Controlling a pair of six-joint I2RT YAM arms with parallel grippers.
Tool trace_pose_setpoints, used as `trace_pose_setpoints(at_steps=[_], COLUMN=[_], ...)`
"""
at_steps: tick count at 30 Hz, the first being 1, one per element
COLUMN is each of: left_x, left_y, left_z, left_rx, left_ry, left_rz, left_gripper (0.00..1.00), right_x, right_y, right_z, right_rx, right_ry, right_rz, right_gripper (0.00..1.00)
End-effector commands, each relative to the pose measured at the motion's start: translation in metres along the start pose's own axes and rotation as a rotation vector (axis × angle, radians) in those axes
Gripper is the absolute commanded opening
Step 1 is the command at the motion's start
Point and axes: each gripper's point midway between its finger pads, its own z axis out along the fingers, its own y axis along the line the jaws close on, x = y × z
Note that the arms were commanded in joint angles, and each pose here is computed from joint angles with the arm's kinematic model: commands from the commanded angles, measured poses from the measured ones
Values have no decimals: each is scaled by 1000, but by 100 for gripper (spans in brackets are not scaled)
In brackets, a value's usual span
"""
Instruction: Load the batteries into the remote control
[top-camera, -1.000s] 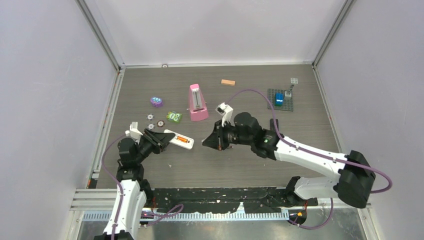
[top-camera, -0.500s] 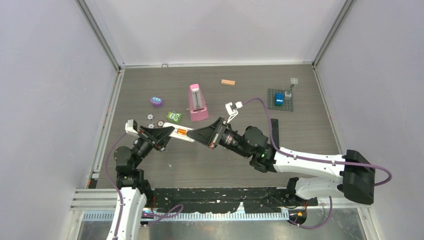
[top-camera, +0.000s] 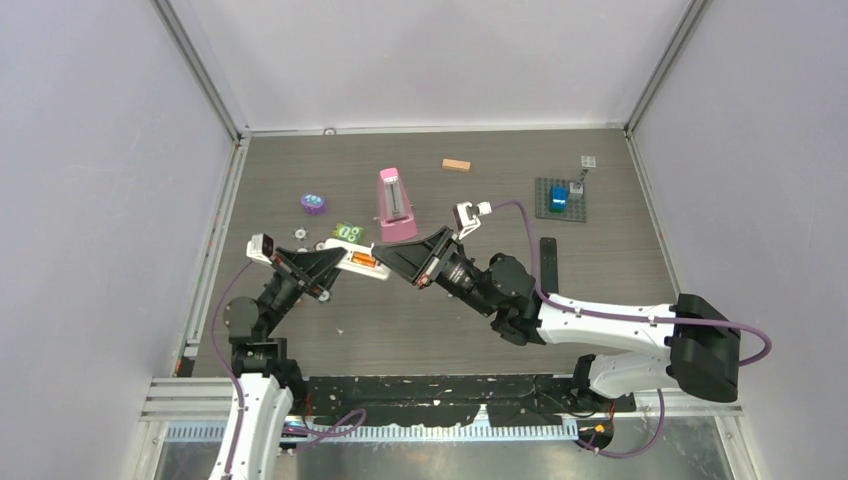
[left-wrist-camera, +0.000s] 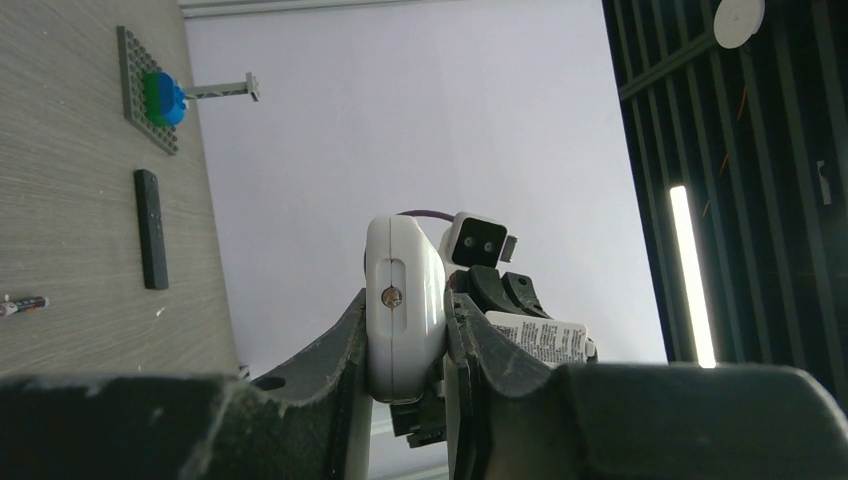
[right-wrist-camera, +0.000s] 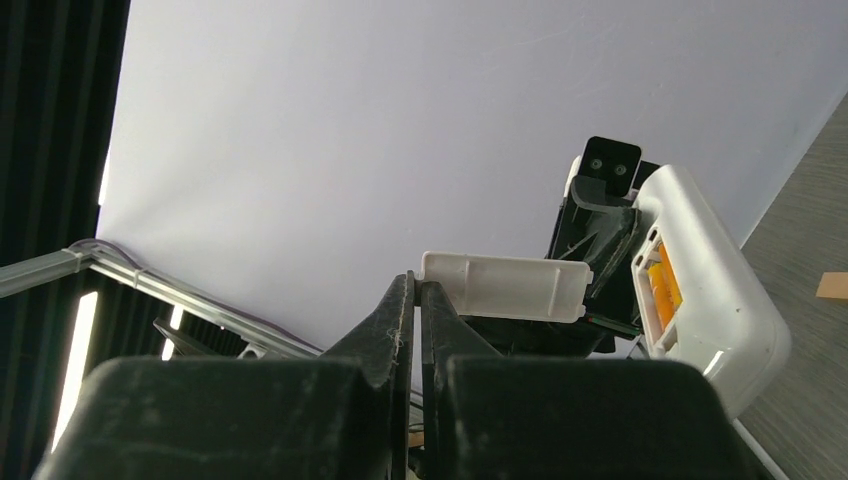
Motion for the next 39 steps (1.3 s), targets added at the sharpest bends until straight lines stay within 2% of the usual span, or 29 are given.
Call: trace_pose_setpoints(at_steps=[1, 17, 28, 39], left_x=[5, 5, 4, 3], left_y=[-33, -38, -35, -32], left_z=[1, 0, 0, 0], left_rx=[95, 121, 117, 110], left_ry=[12, 10, 10, 7], left_rz=[47, 7, -7, -9], left_gripper=[0, 0, 0, 0], right_x=[-11, 1, -2, -1], right_y=[24, -6, -26, -40], right_z=[6, 6, -3, -17], right_rx=[-64, 17, 74, 104], right_ry=[-55, -31, -41, -43], right_rz=[60, 97, 56, 97], right_gripper=[5, 6, 12, 18])
